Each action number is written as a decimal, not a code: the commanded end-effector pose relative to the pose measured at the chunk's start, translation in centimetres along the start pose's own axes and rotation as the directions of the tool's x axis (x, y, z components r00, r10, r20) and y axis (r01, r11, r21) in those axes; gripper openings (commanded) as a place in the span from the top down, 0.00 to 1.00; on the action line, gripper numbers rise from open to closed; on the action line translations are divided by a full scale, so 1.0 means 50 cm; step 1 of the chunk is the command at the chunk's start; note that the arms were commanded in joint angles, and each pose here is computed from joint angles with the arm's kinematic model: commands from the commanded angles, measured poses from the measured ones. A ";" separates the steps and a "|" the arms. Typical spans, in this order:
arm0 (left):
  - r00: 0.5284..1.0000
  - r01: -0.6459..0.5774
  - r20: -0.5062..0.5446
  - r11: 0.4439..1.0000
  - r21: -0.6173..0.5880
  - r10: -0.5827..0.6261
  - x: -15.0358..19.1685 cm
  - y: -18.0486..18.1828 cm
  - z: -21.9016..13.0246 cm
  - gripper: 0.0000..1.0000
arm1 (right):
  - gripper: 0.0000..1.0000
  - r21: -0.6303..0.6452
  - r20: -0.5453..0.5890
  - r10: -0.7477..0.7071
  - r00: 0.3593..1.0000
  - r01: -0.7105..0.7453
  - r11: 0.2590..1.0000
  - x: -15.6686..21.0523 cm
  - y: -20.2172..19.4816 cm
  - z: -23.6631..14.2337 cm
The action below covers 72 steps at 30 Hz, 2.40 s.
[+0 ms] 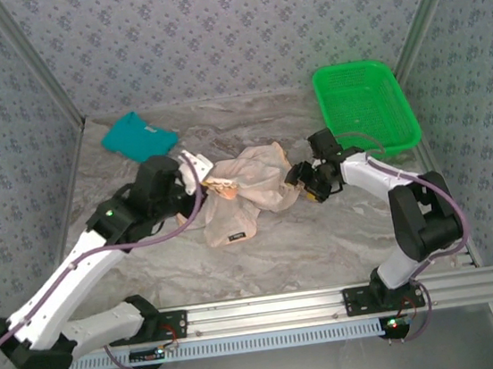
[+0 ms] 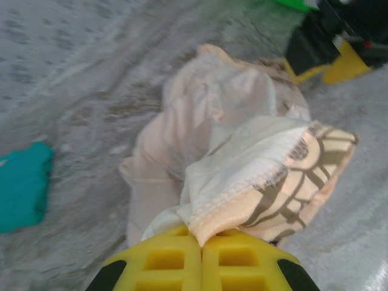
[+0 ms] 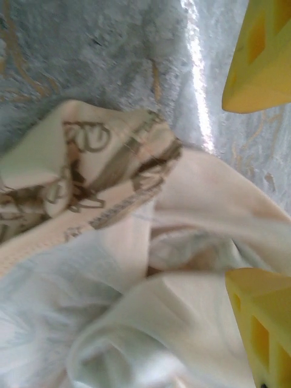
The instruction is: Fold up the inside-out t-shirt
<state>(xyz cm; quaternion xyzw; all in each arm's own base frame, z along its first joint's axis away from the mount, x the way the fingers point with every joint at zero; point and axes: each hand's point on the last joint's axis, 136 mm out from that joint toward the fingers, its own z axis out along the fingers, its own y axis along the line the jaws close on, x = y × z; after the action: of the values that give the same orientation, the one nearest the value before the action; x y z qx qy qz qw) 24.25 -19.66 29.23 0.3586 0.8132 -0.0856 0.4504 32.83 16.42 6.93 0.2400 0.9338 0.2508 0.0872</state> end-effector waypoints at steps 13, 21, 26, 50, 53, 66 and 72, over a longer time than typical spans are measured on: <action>0.978 0.063 0.207 0.983 -0.170 -0.027 -0.062 0.106 -0.071 1.00 | 1.00 0.038 0.104 0.052 0.993 -0.056 0.998 -0.097 0.027 0.052; 0.945 0.061 0.328 0.982 -0.177 0.001 -0.193 0.188 -0.128 1.00 | 1.00 -0.040 0.383 0.007 0.924 0.009 0.999 -0.222 0.070 -0.203; 0.928 -0.001 0.368 0.989 -0.151 0.057 -0.327 0.239 -0.147 1.00 | 1.00 -0.054 0.572 -0.124 0.811 0.188 0.981 -0.259 0.140 -0.409; 0.910 -0.057 0.408 0.997 -0.060 0.077 -0.435 0.404 -0.056 1.00 | 1.00 -0.133 0.691 -0.216 0.690 0.415 0.900 -0.240 0.254 -0.588; 0.911 -0.004 0.411 0.998 -0.069 0.032 -0.449 0.470 -0.011 1.00 | 1.00 -0.151 0.704 -0.227 0.673 0.453 0.879 -0.309 0.310 -0.586; 0.811 -0.089 0.558 0.979 -0.181 0.177 -0.533 0.423 -0.200 1.00 | 1.00 -0.127 0.808 -0.272 0.524 0.605 0.786 -0.308 0.463 -0.740; 0.840 -0.170 0.475 0.959 -0.227 0.262 -0.480 0.298 -0.308 1.00 | 1.00 -0.140 0.788 -0.271 0.553 0.591 0.795 -0.131 0.411 -0.797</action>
<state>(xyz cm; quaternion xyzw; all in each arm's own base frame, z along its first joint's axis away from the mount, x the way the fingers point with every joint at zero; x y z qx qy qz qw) 37.09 -14.19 58.64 0.3491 0.6439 -0.0836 0.6757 40.49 12.60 50.77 0.0469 0.7767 0.2917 0.5562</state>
